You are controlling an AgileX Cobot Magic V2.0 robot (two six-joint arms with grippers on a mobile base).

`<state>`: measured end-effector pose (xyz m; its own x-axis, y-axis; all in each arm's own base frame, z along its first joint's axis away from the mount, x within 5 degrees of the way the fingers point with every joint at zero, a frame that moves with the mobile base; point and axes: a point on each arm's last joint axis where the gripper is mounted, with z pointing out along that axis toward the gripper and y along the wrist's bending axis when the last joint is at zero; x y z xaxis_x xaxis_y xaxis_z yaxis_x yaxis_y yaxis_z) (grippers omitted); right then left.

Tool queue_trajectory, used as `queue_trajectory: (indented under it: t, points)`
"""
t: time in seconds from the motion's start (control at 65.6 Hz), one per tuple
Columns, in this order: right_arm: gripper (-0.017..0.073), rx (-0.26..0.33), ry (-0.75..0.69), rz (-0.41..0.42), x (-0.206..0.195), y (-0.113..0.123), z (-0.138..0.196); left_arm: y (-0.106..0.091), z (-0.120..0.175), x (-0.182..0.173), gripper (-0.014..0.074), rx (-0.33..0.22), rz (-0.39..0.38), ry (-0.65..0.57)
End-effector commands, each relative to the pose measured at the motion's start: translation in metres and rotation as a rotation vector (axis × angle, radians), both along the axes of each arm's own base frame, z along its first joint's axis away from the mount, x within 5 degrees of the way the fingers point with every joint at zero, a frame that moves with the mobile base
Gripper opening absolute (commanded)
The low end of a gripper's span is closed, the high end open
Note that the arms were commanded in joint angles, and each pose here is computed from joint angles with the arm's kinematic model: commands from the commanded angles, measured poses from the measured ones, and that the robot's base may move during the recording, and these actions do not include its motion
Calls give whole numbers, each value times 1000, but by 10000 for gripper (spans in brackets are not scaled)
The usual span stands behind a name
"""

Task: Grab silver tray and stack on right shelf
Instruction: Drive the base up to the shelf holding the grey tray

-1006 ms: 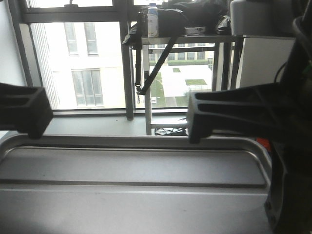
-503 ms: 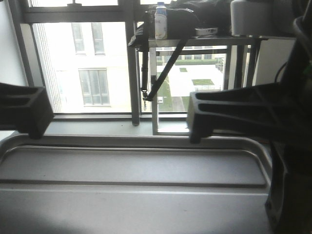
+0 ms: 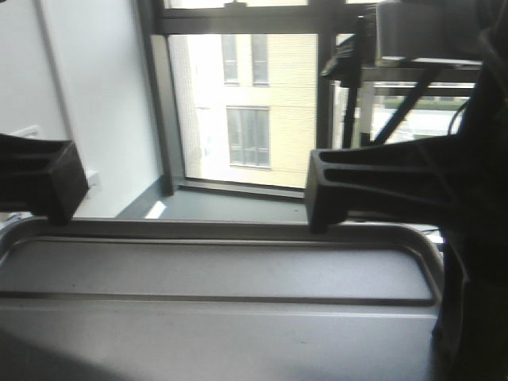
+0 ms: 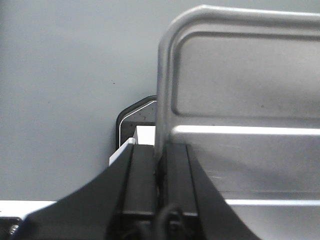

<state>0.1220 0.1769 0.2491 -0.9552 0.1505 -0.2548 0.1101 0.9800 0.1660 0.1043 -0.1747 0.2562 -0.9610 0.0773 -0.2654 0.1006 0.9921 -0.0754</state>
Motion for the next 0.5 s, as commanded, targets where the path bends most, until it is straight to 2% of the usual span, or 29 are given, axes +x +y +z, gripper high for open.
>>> queue_trajectory:
  t: [0.0,0.488]
  points:
    - [59,53,-58,16,3,3,13,-2,13,0,-92,-53,-8,-31]
    - [59,53,-58,16,3,3,13,-2,13,0,-92,-53,-8,-31]
